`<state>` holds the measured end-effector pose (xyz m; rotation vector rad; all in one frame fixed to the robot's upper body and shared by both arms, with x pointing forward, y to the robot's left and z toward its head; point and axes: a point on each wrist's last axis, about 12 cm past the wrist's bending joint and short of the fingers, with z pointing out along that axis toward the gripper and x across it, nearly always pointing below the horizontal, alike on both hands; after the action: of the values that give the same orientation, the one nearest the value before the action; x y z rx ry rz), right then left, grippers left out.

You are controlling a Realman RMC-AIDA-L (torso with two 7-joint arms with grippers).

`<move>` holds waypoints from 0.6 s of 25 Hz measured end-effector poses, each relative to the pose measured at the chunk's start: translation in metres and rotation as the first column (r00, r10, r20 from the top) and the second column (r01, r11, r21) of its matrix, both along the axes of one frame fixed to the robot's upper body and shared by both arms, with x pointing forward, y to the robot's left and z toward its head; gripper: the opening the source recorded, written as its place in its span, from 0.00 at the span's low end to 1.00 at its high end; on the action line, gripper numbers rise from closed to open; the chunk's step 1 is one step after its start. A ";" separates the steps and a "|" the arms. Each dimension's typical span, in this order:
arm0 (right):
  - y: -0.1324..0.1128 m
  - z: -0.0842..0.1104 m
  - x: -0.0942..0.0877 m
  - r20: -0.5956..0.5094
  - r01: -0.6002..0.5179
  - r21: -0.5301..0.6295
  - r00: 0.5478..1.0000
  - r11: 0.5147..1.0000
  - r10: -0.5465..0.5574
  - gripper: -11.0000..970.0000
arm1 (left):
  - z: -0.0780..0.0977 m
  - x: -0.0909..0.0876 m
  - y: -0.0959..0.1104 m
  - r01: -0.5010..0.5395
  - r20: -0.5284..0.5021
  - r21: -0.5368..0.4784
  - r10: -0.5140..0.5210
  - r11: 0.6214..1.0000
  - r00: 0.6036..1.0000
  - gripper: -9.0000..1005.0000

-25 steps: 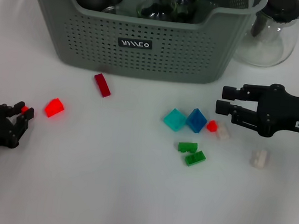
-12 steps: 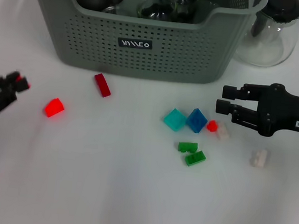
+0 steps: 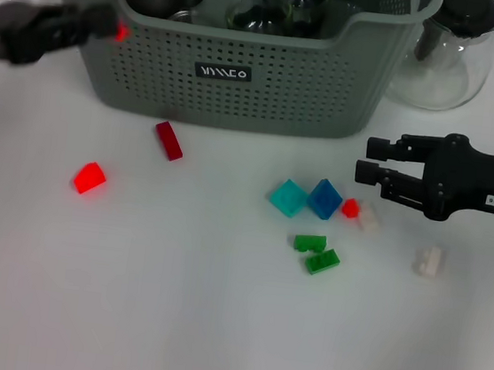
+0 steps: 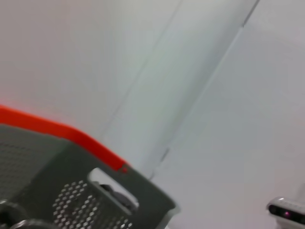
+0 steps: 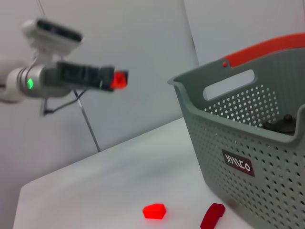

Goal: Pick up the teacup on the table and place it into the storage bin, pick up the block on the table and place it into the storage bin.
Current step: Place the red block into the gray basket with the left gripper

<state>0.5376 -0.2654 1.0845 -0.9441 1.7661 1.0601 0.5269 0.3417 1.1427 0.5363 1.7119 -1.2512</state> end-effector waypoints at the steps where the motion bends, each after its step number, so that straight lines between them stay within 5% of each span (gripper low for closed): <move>1: 0.000 0.000 0.000 0.000 0.001 -0.001 1.000 1.000 -0.001 0.44 | 0.007 0.008 -0.005 0.019 0.009 -0.002 -0.019 1.000 1.000 0.21; 5: 0.000 0.000 0.001 0.002 0.006 -0.001 1.000 1.000 -0.006 0.44 | 0.033 0.038 -0.020 0.040 0.047 0.007 -0.040 0.999 0.998 0.21; 10: 0.001 0.001 0.003 0.006 0.002 -0.002 1.000 1.000 -0.002 0.44 | 0.078 0.089 -0.046 -0.027 0.073 0.163 0.016 0.986 0.997 0.22; 13: 0.002 0.002 0.004 0.008 -0.002 -0.003 1.000 1.000 0.002 0.44 | 0.097 0.122 -0.074 -0.088 0.058 0.369 0.071 0.925 0.996 0.22; 15: 0.002 0.002 0.004 0.008 -0.002 -0.005 1.000 1.000 0.002 0.44 | 0.097 0.140 -0.100 -0.122 0.047 0.535 0.115 0.836 0.992 0.22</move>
<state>0.5415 -0.2630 1.0865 -0.9522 1.7624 1.0519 0.6666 0.2414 1.2402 0.7476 2.0566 -0.6594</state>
